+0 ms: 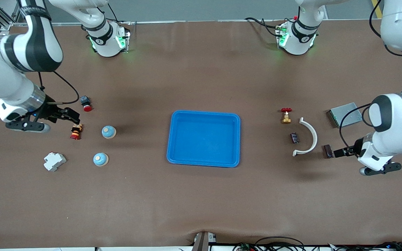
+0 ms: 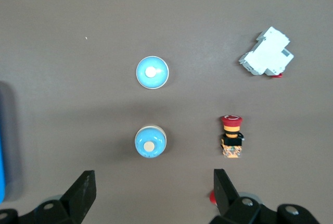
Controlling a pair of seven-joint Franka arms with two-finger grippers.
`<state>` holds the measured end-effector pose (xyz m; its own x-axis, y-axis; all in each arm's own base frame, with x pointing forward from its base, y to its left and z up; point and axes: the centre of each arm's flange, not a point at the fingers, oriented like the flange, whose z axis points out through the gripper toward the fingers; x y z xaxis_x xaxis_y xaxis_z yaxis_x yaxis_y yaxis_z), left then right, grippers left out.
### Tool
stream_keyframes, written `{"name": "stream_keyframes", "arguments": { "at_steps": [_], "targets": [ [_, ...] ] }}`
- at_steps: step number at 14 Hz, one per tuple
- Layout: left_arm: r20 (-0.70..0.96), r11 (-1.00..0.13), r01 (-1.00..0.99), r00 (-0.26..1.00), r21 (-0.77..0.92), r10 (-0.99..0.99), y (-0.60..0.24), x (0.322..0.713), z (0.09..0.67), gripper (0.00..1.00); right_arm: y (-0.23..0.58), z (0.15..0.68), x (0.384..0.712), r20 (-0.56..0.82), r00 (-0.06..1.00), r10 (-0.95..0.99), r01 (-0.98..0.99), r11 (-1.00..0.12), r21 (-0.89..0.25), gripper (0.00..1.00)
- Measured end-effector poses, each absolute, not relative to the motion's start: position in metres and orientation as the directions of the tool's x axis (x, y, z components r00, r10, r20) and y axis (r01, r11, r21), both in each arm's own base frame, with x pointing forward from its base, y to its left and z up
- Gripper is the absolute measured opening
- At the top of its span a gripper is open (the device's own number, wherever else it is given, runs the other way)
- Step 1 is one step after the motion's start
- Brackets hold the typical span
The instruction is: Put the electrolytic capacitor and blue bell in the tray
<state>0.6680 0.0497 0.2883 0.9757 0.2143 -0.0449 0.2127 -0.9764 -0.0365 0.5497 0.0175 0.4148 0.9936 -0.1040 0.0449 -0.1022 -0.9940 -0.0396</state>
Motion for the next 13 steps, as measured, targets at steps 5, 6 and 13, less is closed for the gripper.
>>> {"name": "stream_keyframes", "arguments": {
  "at_steps": [5, 6, 13],
  "targets": [
    [-0.06, -0.955, 0.294, 0.953, -0.039, 0.296, 0.048, 0.666, 0.236, 1.0, 0.034, 0.351, 0.526, 0.111, 0.988, -0.11, -0.105, -0.993, -0.047, 1.0],
    [-0.066, -0.955, 0.295, 0.953, -0.039, 0.297, 0.047, 0.666, 0.23, 1.0, 0.038, 0.339, 0.522, 0.118, 0.986, -0.117, -0.112, -0.992, -0.049, 1.0],
    [-0.105, -0.961, 0.272, 0.956, -0.044, 0.275, 0.032, 0.662, 0.201, 1.0, 0.054, 0.256, 0.516, 0.134, 0.985, -0.108, -0.102, -0.993, -0.051, 1.0]
  ]
}}
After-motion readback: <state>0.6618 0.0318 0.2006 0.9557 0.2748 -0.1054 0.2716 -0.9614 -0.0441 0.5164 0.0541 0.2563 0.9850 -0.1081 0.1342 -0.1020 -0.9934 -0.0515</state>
